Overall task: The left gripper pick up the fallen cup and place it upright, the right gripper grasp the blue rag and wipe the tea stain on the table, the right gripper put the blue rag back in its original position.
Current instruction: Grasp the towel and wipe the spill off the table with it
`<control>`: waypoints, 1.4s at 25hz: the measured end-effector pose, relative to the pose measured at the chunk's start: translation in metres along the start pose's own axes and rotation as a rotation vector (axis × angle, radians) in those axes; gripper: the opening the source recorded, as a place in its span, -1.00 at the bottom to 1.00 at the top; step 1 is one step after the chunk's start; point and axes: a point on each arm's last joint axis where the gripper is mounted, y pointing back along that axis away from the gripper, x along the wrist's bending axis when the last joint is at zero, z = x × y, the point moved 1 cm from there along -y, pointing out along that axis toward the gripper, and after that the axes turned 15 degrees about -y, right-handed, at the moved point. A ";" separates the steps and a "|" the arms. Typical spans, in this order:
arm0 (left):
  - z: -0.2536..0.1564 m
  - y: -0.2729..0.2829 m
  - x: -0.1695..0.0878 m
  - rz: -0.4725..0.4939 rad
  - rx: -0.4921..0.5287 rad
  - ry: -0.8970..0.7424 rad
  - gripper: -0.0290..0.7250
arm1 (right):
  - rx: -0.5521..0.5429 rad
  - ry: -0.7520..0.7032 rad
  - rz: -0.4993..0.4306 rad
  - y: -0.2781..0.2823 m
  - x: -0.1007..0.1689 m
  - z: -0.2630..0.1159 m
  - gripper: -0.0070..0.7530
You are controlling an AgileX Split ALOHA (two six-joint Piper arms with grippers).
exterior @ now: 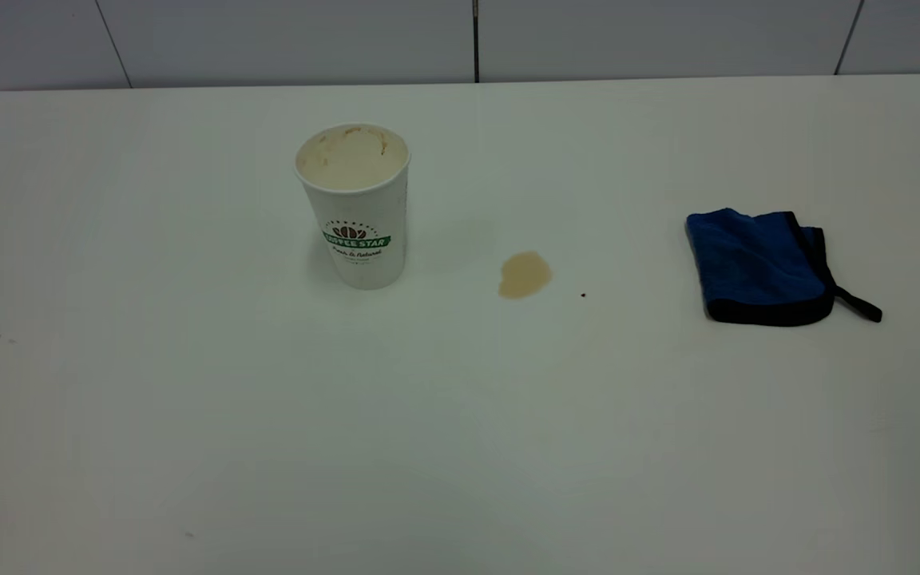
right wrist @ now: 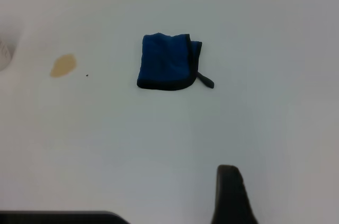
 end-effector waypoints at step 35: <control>-0.001 0.001 0.000 0.001 -0.004 0.000 0.31 | 0.329 0.203 0.062 -0.178 0.046 0.069 0.62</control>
